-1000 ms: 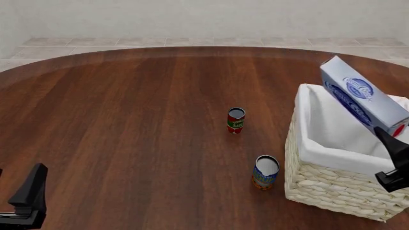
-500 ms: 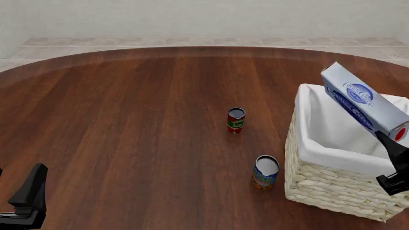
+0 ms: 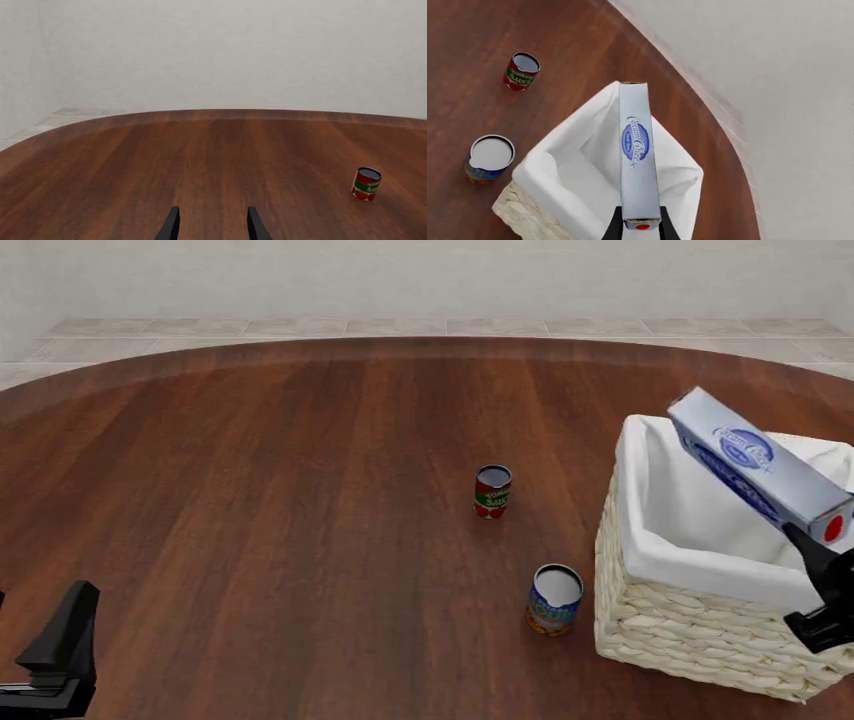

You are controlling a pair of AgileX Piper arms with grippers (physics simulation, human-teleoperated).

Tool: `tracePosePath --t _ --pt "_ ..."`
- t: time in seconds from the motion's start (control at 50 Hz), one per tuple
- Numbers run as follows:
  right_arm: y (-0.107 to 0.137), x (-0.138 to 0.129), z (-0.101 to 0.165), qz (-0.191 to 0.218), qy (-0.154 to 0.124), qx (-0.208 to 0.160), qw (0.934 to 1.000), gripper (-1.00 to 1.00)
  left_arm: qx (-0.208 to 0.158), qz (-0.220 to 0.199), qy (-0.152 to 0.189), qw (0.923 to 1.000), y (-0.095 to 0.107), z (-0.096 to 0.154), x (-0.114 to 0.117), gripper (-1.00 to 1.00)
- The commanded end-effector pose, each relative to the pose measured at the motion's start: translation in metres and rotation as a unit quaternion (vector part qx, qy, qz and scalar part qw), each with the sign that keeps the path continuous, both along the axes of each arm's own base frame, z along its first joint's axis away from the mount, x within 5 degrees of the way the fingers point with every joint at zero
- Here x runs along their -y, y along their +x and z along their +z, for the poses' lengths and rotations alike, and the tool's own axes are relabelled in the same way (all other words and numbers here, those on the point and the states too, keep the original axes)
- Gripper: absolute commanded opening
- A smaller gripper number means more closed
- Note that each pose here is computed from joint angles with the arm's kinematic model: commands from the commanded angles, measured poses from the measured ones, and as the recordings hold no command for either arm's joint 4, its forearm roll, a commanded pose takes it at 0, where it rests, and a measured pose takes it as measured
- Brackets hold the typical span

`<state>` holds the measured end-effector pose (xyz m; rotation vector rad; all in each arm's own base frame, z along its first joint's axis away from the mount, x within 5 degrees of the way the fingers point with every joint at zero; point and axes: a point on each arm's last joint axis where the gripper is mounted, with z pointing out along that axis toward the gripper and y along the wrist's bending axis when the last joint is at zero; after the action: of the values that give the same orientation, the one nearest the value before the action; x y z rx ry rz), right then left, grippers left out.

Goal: Pick up the cream cheese box, and put it in the basket.

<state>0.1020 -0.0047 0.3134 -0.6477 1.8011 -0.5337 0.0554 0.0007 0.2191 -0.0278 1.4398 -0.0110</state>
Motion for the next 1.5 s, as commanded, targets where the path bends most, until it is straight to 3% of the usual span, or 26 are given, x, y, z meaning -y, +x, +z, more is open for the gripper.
tracePosePath --t 0.02,0.5,1.28,1.3,1.5 --pt "0.000 0.002 0.002 -0.008 -0.003 0.000 1.0000 -1.00 0.001 0.000 0.000 1.0000 0.000 0.000 0.000 1.00" --pt "0.012 0.007 -0.005 -0.019 -0.027 -0.014 0.9993 -1.00 0.001 0.001 -0.001 1.0000 0.000 0.001 0.000 1.00" --pt "0.021 0.011 -0.005 -0.028 -0.039 -0.027 0.9985 -1.00 0.003 0.002 -0.004 1.0000 0.000 0.001 0.000 1.00" --pt "0.021 0.011 -0.005 -0.028 -0.039 -0.027 0.9985 1.00 0.003 0.002 -0.004 1.0000 0.000 0.001 0.000 1.00" --pt "0.021 0.012 -0.004 -0.029 -0.040 -0.027 0.9984 1.00 0.003 0.002 -0.004 1.0000 0.000 0.001 0.000 1.00"
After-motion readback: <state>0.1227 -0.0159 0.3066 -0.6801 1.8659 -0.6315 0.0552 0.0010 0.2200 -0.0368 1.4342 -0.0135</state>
